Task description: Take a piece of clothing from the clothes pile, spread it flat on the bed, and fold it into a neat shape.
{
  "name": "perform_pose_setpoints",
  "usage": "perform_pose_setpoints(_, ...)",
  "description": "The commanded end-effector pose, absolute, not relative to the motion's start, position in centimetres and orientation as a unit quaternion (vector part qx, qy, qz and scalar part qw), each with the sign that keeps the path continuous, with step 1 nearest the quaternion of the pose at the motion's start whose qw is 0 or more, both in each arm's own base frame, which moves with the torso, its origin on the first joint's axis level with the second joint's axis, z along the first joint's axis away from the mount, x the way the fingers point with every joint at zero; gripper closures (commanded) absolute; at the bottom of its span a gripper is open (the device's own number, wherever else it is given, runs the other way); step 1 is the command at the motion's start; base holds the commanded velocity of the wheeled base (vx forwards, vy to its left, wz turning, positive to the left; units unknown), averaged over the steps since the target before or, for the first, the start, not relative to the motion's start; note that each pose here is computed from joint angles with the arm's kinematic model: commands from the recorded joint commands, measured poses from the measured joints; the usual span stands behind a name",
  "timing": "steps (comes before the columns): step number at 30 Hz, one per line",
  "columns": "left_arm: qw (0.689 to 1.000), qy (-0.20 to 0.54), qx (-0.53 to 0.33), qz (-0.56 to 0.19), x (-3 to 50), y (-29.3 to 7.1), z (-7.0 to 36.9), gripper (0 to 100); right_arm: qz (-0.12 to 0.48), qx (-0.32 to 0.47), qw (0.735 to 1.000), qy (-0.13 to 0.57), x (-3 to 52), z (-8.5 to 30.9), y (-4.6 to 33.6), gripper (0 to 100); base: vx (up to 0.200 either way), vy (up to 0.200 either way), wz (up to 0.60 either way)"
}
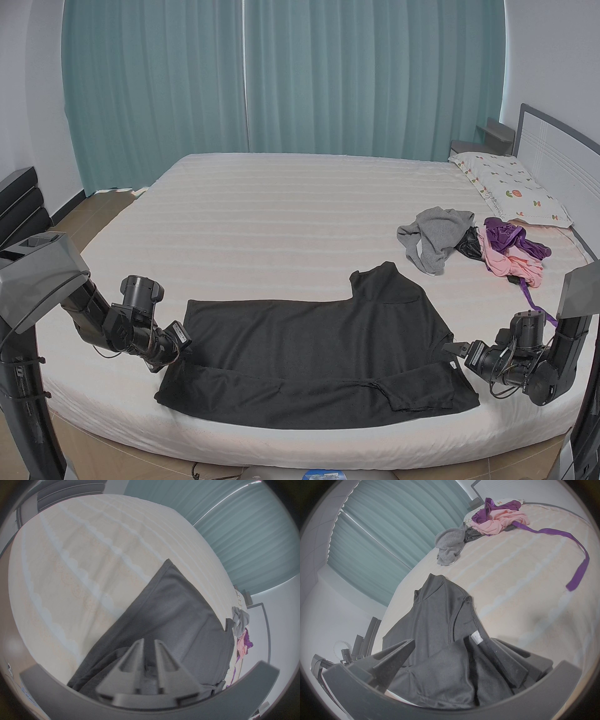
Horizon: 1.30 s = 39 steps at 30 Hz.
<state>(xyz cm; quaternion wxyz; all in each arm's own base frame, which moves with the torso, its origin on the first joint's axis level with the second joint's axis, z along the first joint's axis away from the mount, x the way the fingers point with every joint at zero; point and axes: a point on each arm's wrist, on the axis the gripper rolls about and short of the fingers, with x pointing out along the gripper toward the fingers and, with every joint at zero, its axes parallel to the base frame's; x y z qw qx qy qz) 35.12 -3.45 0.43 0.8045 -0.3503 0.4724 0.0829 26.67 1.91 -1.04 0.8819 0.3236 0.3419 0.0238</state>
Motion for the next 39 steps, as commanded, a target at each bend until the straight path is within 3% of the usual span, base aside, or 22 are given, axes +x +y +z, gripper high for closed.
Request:
perform_pose_setpoints(1,0.807,0.469,-0.342,0.107,34.9,-3.1,0.2,100,0.028,0.323,0.884,0.336,27.9,-1.5,1.9,0,0.0,0.0,0.0)
perform_pose_setpoints(11,0.817,0.449,-0.339,0.128,33.5,-1.8,2.0,100,0.086,0.312,0.883,0.341,29.8,-2.2,2.2,0,0.0,0.0,0.0)
perform_pose_setpoints(21,0.813,0.446,-0.356,0.117,33.8,-1.7,2.3,100,0.103,0.316,0.879,0.342,30.4,-2.6,1.8,0,0.0,0.0,0.0)
perform_pose_setpoints(22,0.811,0.448,-0.36,0.109,33.8,-1.8,2.3,0,0.102,0.315,0.879,0.342,30.4,-2.6,1.8,0,0.0,0.0,0.0)
perform_pose_setpoints(24,0.811,0.448,-0.36,0.109,33.8,-1.8,2.3,0,0.102,0.315,0.879,0.342,30.4,-2.6,1.8,0,0.0,0.0,0.0)
perform_pose_setpoints(28,0.802,0.484,-0.349,0.006,33.4,-2.5,2.1,0,0.105,0.315,0.88,0.341,30.5,-2.6,1.8,0,0.0,0.0,0.0)
perform_pose_setpoints(32,0.806,0.494,-0.323,-0.041,33.3,-2.7,1.8,0,0.108,0.309,0.882,0.339,30.5,-2.5,1.8,0,0.0,0.0,0.0)
perform_pose_setpoints(39,0.819,0.489,-0.292,-0.065,34.0,-3.2,1.2,0,0.109,0.308,0.882,0.339,30.4,-2.5,1.9,0,0.0,0.0,0.0)
